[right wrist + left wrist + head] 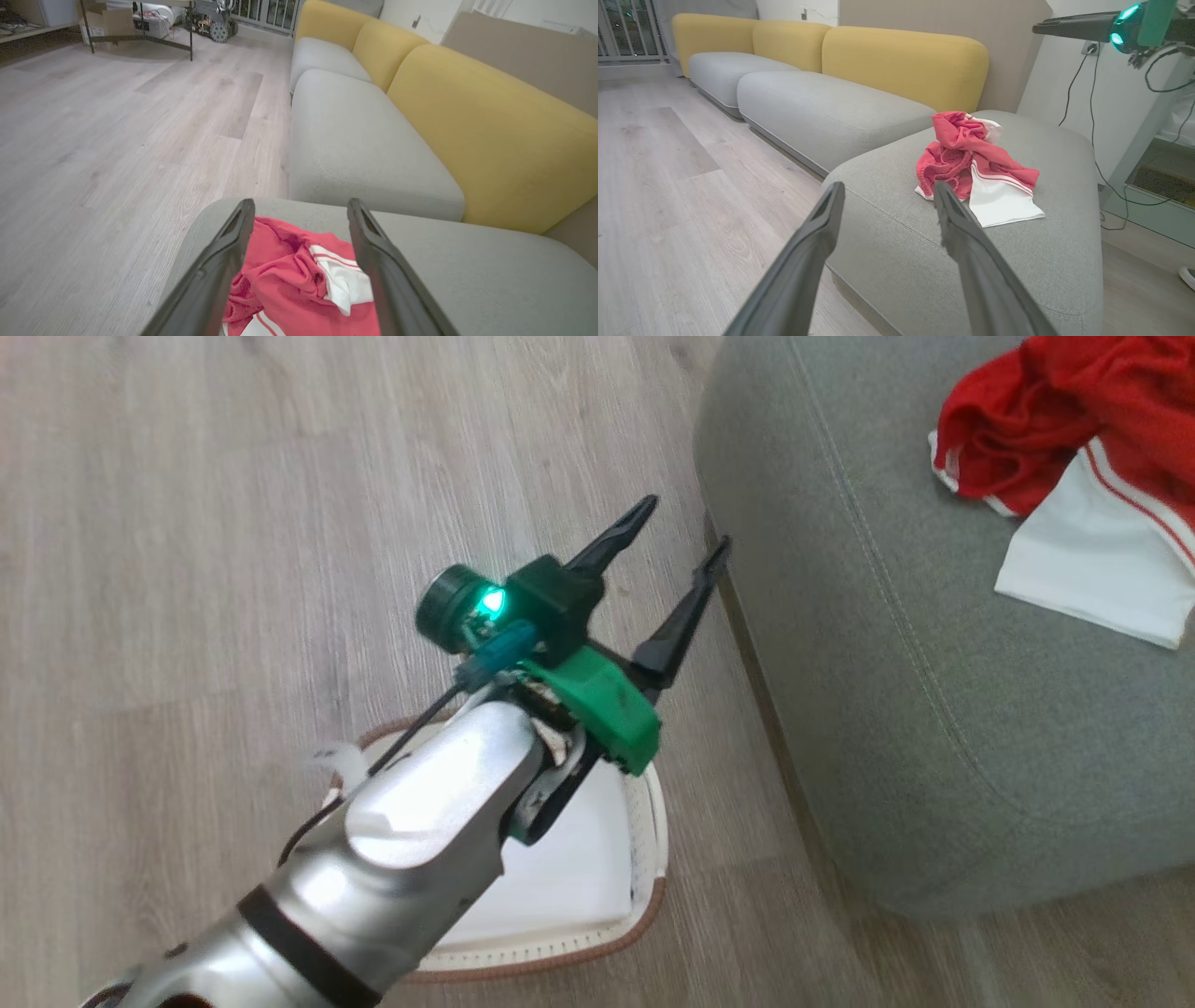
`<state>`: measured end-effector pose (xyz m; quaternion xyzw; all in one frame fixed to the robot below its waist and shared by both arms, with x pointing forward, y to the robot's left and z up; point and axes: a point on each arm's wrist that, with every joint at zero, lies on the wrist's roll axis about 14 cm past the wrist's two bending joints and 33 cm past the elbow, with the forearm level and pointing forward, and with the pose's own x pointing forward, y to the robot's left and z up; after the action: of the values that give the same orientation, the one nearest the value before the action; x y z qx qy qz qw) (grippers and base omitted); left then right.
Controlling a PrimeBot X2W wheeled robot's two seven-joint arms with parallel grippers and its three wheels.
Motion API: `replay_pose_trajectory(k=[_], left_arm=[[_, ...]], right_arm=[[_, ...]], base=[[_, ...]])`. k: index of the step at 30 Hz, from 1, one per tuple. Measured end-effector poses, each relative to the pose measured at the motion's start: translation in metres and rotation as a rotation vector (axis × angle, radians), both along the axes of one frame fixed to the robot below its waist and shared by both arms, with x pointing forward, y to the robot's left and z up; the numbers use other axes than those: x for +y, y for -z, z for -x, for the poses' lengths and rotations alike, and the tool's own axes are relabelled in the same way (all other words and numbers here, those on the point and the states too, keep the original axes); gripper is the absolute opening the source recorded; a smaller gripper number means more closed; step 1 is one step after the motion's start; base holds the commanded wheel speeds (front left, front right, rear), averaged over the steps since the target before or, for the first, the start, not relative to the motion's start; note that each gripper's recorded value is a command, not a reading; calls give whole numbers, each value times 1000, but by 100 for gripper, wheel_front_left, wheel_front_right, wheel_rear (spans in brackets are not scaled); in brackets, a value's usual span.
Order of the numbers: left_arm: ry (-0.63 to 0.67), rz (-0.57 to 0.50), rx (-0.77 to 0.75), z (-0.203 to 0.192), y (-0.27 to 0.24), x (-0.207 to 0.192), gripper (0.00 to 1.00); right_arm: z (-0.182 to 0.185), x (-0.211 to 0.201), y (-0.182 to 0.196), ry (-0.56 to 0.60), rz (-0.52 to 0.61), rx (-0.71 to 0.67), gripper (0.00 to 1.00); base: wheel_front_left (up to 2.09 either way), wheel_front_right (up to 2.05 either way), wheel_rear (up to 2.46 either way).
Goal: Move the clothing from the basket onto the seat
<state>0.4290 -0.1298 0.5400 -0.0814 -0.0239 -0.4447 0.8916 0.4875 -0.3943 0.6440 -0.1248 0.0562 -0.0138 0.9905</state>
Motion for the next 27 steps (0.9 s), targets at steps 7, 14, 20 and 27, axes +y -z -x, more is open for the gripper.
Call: replay_pose_trajectory(k=[7, 14, 20, 27], left_arm=[[-110, 22, -17, 4, -16, 38, 100], [-293, 27, -35, -3, -25, 100, 100], [-433, 35, -23, 3, -23, 149, 100], [-598, 40, 11, 18, -13, 201, 100]], right_arm=[[13, 23, -23, -74, -79, -123, 100], [16, 53, -12, -149, -157, -131, 100], [17, 67, -20, -182, -182, -198, 100], [31, 99, 26, -214, -260, -187, 100]], base=[[0, 0, 0], [0, 0, 0], [0, 0, 0], [0, 0, 0]])
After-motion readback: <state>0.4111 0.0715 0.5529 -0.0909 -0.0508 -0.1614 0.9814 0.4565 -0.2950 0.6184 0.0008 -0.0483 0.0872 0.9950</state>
